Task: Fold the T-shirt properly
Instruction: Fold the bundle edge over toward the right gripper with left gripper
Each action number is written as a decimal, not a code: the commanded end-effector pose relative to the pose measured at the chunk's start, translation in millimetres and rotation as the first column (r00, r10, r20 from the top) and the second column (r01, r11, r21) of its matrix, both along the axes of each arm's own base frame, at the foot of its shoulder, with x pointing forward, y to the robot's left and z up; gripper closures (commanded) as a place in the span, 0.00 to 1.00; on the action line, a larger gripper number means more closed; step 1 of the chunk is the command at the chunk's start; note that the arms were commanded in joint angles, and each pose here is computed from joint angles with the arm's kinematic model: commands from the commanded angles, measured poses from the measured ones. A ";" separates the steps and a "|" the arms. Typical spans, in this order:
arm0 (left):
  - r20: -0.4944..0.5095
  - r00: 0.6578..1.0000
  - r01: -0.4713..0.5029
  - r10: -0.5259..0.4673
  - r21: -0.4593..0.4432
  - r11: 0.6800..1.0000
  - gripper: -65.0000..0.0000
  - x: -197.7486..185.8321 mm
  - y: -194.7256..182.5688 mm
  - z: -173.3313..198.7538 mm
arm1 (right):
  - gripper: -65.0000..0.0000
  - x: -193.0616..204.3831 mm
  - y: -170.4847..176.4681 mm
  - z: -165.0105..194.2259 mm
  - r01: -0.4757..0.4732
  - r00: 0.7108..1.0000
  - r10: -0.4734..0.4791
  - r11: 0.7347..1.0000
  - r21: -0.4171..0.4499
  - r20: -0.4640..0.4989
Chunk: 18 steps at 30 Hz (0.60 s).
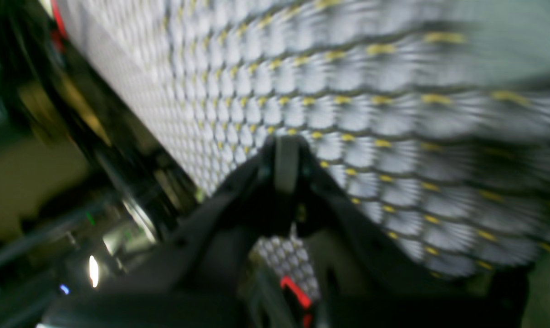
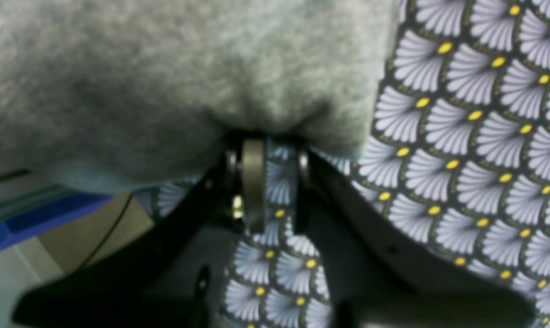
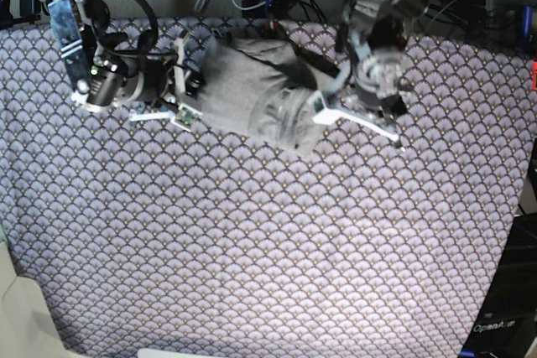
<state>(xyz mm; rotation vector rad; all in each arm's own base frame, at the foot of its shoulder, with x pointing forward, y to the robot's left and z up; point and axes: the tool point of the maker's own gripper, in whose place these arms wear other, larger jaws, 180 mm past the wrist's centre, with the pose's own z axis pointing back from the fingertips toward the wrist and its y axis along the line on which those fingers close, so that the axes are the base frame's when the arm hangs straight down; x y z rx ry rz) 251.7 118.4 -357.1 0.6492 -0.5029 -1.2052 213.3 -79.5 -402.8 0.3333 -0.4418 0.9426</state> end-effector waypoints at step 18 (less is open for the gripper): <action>-0.140 0.965 0.229 -0.220 0.055 0.972 1.00 -58.7 -48.3 -35.6 | 0.89 9.3 4.1 11.0 -0.001 0.999 0.000 0.999 0.035 0.037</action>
